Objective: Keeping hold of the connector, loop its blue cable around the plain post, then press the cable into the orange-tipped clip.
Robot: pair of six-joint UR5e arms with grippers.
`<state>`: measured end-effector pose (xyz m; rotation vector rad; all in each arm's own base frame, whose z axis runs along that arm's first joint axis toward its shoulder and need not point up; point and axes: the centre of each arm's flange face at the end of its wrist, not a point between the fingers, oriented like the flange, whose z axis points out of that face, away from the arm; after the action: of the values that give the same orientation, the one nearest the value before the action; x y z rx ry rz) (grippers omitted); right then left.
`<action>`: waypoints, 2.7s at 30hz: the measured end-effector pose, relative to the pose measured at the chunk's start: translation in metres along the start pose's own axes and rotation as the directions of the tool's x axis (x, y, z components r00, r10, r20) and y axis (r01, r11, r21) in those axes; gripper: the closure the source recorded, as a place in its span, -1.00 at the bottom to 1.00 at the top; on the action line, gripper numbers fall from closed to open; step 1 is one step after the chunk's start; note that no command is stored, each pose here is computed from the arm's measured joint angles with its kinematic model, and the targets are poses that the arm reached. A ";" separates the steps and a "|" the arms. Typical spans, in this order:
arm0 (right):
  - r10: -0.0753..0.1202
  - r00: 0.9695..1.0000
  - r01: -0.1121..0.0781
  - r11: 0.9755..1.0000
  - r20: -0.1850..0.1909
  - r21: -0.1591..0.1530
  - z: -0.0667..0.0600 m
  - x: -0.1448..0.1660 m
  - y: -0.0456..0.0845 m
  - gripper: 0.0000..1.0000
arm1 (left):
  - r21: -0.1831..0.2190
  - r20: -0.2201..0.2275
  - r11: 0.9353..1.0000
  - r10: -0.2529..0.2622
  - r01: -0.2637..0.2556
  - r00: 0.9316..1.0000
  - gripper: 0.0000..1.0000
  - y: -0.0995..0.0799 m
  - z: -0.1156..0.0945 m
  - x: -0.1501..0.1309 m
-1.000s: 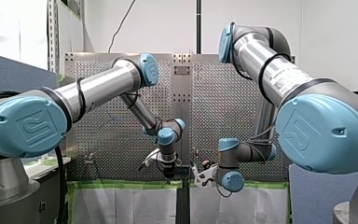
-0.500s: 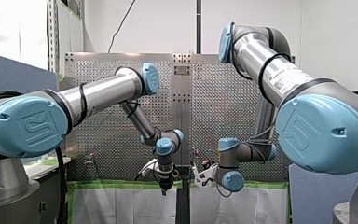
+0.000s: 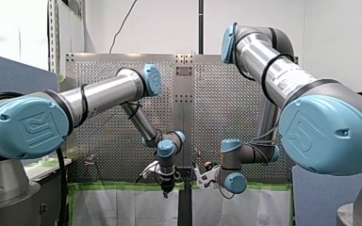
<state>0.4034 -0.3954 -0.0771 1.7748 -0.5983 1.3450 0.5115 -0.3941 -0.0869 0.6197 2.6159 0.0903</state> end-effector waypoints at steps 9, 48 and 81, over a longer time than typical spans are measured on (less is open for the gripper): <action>0.000 1.000 0.000 1.000 0.000 0.002 0.000 0.000 0.000 1.00 | -0.006 -0.005 1.000 -0.011 0.011 1.000 -0.97 0.002 0.002 0.005; -0.004 1.000 0.004 1.000 0.002 0.003 0.000 0.000 0.000 1.00 | -0.100 0.142 0.995 0.024 -0.010 0.990 0.72 0.003 0.005 -0.025; -0.003 1.000 0.003 1.000 0.013 -0.019 0.001 -0.002 0.006 1.00 | -0.102 0.333 0.968 -0.186 0.231 0.924 1.00 0.002 -0.003 0.009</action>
<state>0.3991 -0.3999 -0.0772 1.7695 -0.6139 1.3224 0.5031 -0.3884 -0.0875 0.2753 2.3170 0.0956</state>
